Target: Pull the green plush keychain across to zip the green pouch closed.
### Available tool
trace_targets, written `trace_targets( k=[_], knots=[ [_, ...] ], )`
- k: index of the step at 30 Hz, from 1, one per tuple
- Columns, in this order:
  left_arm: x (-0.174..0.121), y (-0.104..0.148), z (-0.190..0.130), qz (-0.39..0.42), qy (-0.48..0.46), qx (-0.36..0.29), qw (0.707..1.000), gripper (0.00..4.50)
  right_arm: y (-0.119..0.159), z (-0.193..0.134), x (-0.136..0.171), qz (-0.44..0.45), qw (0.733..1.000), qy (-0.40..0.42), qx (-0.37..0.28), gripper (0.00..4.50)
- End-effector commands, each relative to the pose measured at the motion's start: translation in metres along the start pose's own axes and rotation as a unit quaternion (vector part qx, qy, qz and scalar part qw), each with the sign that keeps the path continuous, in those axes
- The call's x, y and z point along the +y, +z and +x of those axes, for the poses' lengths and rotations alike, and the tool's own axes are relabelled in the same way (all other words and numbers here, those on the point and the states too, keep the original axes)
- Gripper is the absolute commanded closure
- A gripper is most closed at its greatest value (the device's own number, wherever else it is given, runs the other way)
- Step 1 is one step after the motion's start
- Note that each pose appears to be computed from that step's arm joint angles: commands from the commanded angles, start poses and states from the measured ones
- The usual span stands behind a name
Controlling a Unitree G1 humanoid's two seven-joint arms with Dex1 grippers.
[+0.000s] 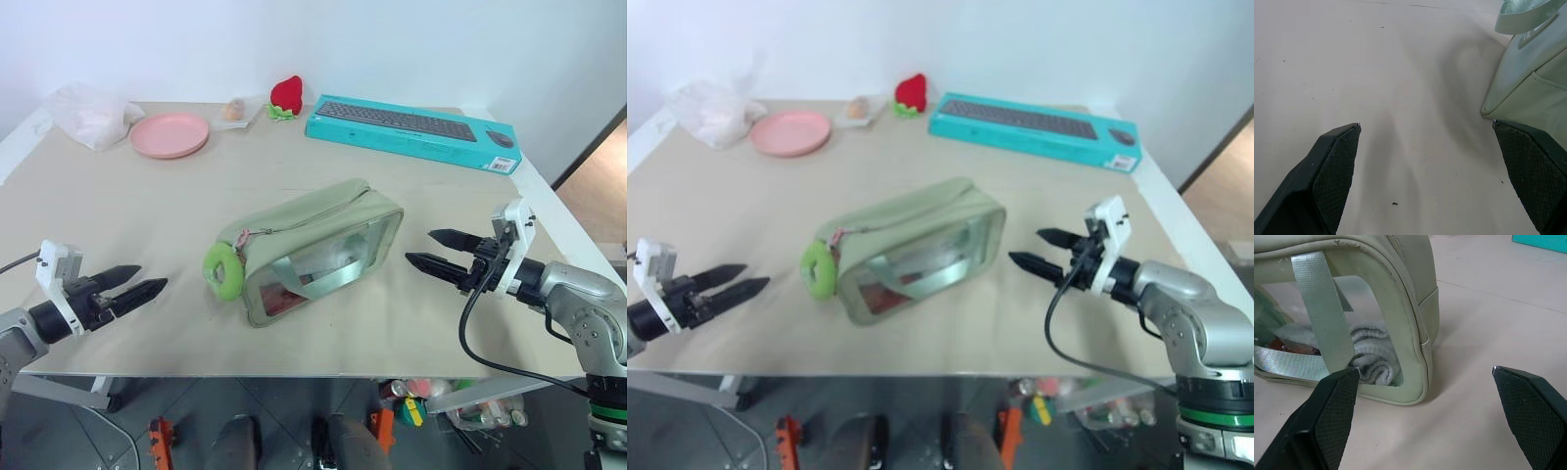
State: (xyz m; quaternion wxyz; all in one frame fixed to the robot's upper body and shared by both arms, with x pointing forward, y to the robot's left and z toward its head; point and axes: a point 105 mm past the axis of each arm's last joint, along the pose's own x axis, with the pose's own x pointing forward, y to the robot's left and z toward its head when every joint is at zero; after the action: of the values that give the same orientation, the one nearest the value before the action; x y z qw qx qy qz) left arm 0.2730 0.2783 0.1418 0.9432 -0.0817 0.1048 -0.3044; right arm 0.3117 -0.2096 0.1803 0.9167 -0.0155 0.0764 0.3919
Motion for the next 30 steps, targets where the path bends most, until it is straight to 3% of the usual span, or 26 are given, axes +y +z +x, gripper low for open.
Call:
trace_targets(
  k=[1,8,11,15,21,30],
  knots=[
    [-0.010,0.025,-0.002,0.038,-0.020,-0.026,0.999,0.02,0.017,0.000,0.004,-0.033,0.999,0.017,-0.013,0.00],
    [-0.030,0.082,0.002,0.059,-0.078,-0.097,0.991,0.02,0.036,0.001,0.008,-0.075,0.996,0.041,-0.014,0.00],
    [-0.050,0.094,-0.006,0.142,-0.120,-0.116,0.976,0.02,0.077,-0.003,0.015,-0.110,0.990,0.058,-0.062,0.00],
    [-0.071,0.108,-0.012,0.170,-0.184,-0.137,0.959,0.02,0.117,-0.004,0.052,-0.166,0.971,0.144,-0.092,0.00],
    [-0.118,0.116,-0.001,0.214,-0.292,-0.127,0.923,0.02,0.096,0.028,0.098,-0.248,0.933,0.260,-0.007,0.00],
    [-0.132,0.097,0.009,0.218,-0.317,-0.102,0.917,0.02,0.082,0.081,0.084,-0.349,0.904,0.244,0.035,0.00]
  ],
)
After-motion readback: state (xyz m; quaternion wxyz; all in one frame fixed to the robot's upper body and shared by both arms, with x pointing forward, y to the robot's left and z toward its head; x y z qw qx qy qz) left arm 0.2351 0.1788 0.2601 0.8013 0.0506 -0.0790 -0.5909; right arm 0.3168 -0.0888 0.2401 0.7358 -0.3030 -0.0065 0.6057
